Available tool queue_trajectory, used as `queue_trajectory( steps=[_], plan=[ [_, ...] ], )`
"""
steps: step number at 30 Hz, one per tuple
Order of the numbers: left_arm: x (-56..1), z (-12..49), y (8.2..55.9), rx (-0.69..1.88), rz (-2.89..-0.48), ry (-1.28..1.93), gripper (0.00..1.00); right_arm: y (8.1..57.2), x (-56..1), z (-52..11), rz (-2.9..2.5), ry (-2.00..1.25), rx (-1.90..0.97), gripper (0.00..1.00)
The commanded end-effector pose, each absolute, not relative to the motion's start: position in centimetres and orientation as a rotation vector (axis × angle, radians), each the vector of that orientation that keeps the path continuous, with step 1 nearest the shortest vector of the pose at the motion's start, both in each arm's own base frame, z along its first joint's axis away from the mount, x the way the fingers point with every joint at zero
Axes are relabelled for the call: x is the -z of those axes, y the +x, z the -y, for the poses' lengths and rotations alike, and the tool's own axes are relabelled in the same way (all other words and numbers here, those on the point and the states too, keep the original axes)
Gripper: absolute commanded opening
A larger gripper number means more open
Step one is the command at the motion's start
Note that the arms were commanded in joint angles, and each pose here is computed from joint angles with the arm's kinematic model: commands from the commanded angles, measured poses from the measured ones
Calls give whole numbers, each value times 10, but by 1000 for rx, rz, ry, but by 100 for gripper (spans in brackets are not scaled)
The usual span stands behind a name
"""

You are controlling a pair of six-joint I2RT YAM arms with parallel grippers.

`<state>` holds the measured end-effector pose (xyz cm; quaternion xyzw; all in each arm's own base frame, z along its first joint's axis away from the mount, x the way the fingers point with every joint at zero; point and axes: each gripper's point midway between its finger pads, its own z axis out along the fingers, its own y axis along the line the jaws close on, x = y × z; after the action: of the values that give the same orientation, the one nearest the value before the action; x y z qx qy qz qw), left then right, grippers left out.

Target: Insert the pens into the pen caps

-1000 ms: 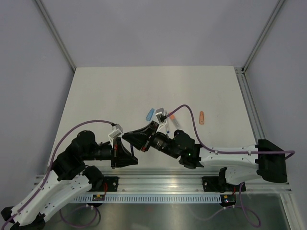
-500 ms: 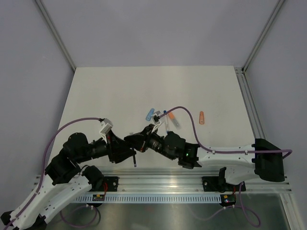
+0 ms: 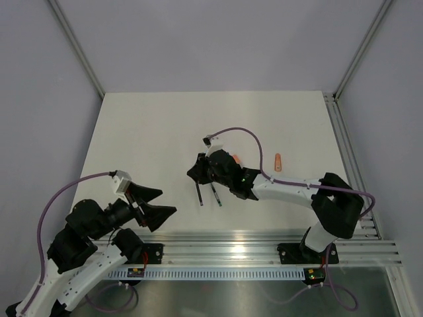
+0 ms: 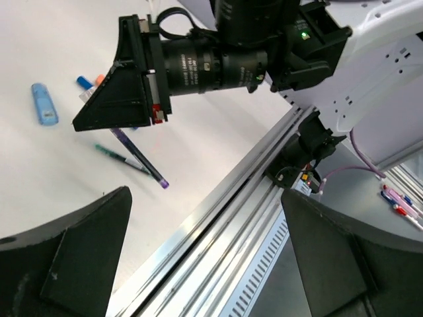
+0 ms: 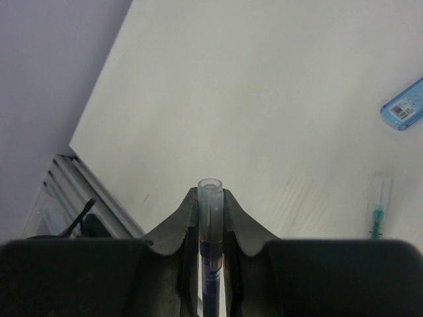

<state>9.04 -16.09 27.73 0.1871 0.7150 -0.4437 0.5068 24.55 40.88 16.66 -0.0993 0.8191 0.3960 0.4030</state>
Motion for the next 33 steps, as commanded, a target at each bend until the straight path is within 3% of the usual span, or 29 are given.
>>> queue_trajectory(
  steps=[1, 11, 15, 26, 33],
  plan=[
    [-282, 145, 101, 983, -1689, 377, 99, 264, -140, -419, -2138, -342, -907, 0],
    [-273, 134, 123, 870, -1721, 262, 99, 311, -83, -430, -2217, -402, -643, 0],
    [-274, 130, 126, 853, -1714, 239, 99, 321, -60, -429, -2250, -398, -587, 5],
    [-267, 130, 137, 804, -1752, 214, 99, 329, -40, -420, -2293, -386, -462, 34],
    [-266, 131, 139, 804, -1758, 218, 99, 328, -81, -419, -2233, -355, -520, 57]
  ],
)
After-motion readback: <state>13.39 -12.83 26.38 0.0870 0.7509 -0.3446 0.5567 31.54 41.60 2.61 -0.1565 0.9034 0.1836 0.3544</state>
